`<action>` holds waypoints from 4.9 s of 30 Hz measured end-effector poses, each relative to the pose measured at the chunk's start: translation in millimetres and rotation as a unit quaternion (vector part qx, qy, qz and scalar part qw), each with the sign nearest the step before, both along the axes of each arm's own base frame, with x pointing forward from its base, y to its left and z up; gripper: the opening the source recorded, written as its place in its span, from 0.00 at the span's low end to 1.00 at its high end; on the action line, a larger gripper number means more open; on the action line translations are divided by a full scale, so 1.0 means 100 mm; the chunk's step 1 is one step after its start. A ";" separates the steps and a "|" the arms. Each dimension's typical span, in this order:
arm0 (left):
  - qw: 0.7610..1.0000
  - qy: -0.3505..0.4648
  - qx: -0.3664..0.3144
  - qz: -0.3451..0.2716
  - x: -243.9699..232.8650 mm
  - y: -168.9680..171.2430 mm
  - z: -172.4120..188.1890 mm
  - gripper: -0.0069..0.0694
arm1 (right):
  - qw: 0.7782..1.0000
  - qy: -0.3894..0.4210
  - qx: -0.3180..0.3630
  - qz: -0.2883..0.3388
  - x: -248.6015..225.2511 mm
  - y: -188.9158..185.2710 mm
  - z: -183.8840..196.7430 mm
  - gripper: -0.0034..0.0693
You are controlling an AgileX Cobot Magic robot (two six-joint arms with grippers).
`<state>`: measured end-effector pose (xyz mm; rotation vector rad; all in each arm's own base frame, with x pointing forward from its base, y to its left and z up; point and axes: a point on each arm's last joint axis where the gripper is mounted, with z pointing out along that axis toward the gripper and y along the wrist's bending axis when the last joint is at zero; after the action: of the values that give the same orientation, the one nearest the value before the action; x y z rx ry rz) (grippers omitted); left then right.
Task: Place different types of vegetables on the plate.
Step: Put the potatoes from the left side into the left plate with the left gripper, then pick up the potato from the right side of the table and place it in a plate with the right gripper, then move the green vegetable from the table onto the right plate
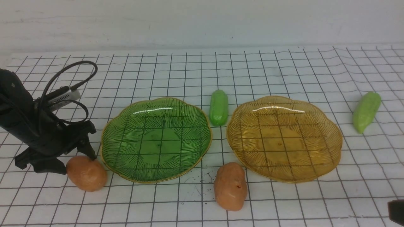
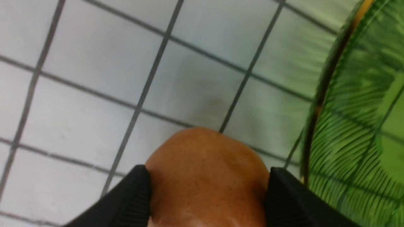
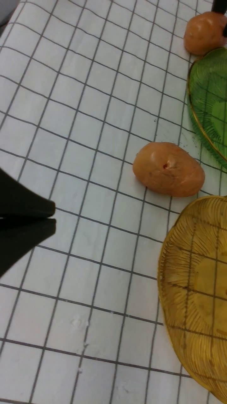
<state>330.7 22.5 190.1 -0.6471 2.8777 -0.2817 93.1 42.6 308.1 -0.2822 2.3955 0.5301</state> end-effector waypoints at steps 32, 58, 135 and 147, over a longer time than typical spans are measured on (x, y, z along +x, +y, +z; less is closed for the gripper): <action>0.943 -0.216 -0.049 -0.248 0.15 -0.90 0.50 0.78 | 0.987 0.100 0.001 0.123 1.53 0.93 -0.30 0.20; 0.928 -0.151 -0.071 -0.334 -0.24 -0.93 0.81 0.13 | 0.978 0.202 0.029 0.036 2.01 1.56 -1.36 0.95; 0.906 -0.221 0.022 -0.359 1.59 -2.42 0.46 0.64 | 0.991 0.002 -0.112 -0.070 1.81 0.04 1.19 0.03; 0.909 -0.216 0.006 -0.357 1.73 -2.62 -0.20 0.79 | 0.993 0.024 -0.101 -0.062 1.81 0.06 1.07 0.03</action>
<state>504.1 -239.5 170.6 0.4572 2.5434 -0.4317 273.9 48.8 415.4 -0.2096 2.4976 0.2395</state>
